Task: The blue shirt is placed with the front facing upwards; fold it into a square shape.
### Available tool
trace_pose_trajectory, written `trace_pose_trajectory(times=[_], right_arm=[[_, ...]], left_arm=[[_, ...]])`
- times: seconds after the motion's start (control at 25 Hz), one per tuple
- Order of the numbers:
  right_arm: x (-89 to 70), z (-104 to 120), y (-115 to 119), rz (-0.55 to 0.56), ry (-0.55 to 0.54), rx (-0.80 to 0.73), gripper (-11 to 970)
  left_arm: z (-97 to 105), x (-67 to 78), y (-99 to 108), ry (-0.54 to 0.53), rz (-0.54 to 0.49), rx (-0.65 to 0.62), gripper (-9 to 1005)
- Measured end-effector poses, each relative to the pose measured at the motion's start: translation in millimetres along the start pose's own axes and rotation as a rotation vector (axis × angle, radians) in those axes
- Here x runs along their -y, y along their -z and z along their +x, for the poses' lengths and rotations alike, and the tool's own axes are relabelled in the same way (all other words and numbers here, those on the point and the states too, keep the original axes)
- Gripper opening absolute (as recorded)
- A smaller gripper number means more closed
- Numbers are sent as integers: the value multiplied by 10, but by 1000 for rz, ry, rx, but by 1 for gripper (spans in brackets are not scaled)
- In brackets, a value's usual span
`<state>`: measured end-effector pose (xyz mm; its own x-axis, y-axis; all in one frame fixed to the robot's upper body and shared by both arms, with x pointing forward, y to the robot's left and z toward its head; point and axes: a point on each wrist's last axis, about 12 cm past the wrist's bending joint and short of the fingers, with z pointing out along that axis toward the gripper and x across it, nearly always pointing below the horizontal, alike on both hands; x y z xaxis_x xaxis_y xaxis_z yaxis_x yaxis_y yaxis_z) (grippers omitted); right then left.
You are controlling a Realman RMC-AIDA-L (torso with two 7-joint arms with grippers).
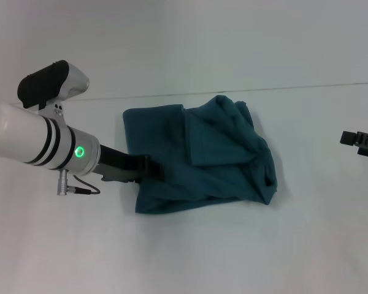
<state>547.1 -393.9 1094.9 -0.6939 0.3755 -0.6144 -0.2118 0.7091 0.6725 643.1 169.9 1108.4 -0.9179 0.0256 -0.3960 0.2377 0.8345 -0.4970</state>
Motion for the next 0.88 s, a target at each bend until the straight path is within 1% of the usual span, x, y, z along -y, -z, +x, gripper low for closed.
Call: trace_pose_trajectory(times=[0.08,0.36,0.56,0.6,0.72,0.88], right_arm=[[-1,2,-2,-1,-1,0,928],[-2,2,-3,-1,-3,0,928],[-5,-2,-7,-2,-4,0,928],[-5,-2,-7,-2,-4,0,928],[-4,-10,-4,-2,-8,6,928],[-1,-19,3,-1,-12,13,928]], left_arm=[[-5,16,-3,-3,3,-1,580],[-35,40,30,-15,15,8,313],[-41,49,65,-16,28,7,146],[-41,59,99,-18,42,3,113],[-49,63,166,-14,67,12,96],[-63,50,347,-3,114,40,104]])
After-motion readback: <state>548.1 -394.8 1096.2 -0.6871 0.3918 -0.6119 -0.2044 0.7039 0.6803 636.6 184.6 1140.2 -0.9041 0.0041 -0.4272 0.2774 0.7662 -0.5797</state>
